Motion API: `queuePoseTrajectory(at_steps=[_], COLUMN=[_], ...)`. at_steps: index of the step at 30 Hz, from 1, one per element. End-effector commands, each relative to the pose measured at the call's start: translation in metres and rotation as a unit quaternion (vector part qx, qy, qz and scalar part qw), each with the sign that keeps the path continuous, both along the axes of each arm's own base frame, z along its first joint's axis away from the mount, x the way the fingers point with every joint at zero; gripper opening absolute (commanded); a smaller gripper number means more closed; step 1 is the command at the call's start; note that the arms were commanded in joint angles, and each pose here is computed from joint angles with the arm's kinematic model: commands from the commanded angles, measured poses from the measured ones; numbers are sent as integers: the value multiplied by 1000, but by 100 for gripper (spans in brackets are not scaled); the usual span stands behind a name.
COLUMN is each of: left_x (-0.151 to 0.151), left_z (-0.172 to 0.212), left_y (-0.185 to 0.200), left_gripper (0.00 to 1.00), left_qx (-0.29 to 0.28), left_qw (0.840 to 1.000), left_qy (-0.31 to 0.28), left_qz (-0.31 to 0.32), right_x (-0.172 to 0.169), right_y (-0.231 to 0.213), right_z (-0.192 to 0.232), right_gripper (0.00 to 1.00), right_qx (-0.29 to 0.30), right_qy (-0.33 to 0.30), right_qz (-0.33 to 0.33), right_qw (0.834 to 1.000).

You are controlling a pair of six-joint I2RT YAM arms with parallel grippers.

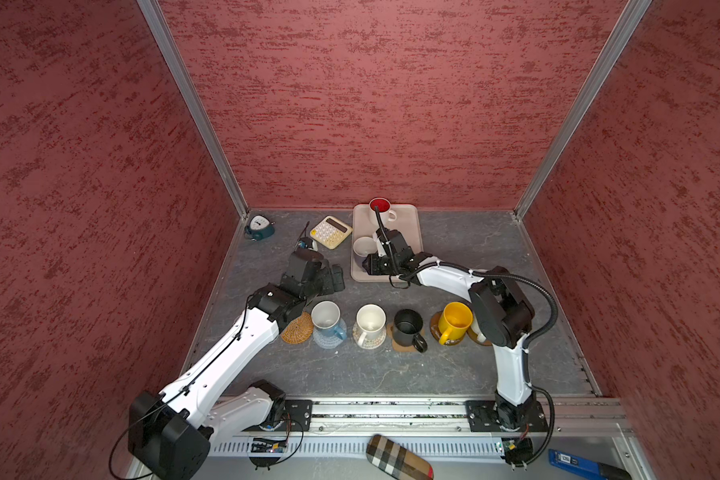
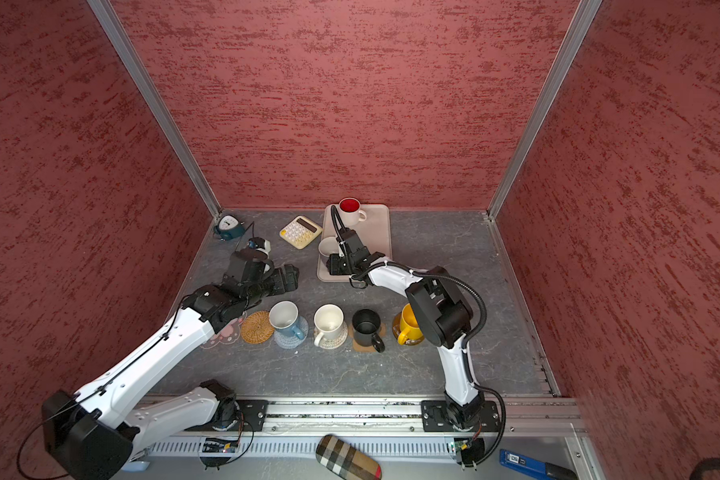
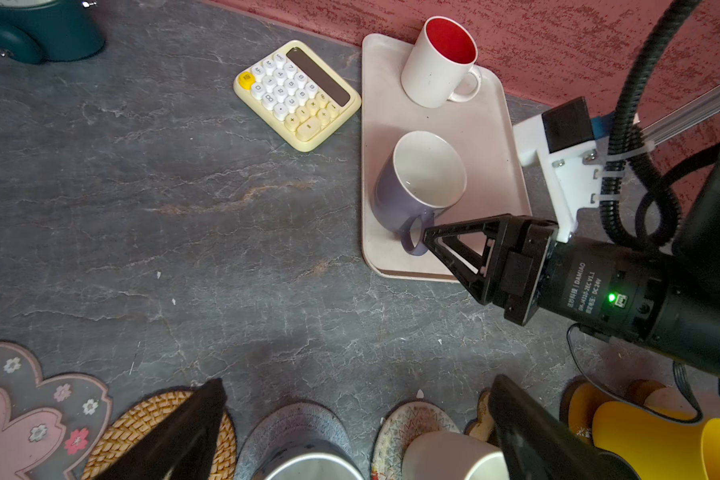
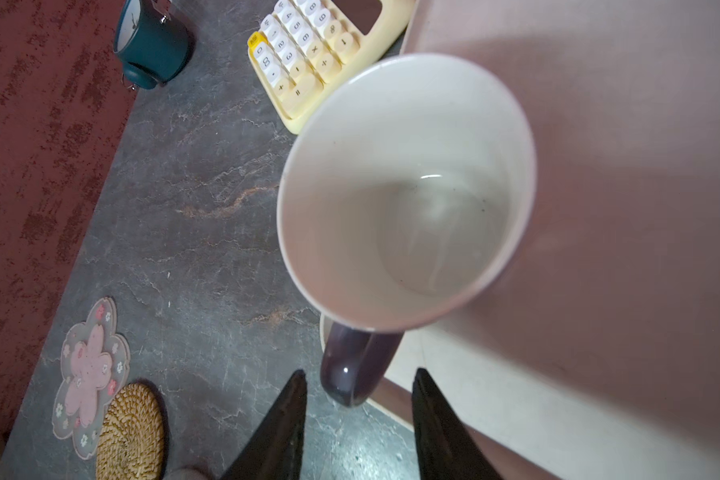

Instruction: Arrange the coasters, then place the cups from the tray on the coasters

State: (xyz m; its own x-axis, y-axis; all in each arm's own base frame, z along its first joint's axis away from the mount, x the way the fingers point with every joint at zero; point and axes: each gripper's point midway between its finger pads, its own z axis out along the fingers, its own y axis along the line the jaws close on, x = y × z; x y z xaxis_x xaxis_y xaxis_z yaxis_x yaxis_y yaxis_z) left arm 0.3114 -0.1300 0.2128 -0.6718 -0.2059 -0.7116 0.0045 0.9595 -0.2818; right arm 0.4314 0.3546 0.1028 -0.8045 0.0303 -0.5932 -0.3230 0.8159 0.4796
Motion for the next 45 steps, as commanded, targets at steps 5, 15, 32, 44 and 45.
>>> queuePoseTrajectory(at_steps=[5,15,32,44,45], left_x=[11,39,93,127,130], left_z=[12,-15,-84,-117,-118], left_y=[-21,-67,-114,-121,-122], left_gripper=[94,80,70,62,62], left_qx=[23,44,76,82,85], left_qw=[998,992,983,980,980], left_qy=[4,63,136,155,155], left_qz=[-51,-100,-97,-89,-88], right_x=[1,17,22,27,27], right_y=[-12,-101,-165,-162,-162], right_z=[82,111,119,105,105], right_gripper=[48,48,51,50,50], right_qx=[88,115,132,135,134], right_qy=[-74,-110,-144,-129,-129], right_qz=[14,-71,-160,-157,-158], right_qw=[993,985,968,970,970])
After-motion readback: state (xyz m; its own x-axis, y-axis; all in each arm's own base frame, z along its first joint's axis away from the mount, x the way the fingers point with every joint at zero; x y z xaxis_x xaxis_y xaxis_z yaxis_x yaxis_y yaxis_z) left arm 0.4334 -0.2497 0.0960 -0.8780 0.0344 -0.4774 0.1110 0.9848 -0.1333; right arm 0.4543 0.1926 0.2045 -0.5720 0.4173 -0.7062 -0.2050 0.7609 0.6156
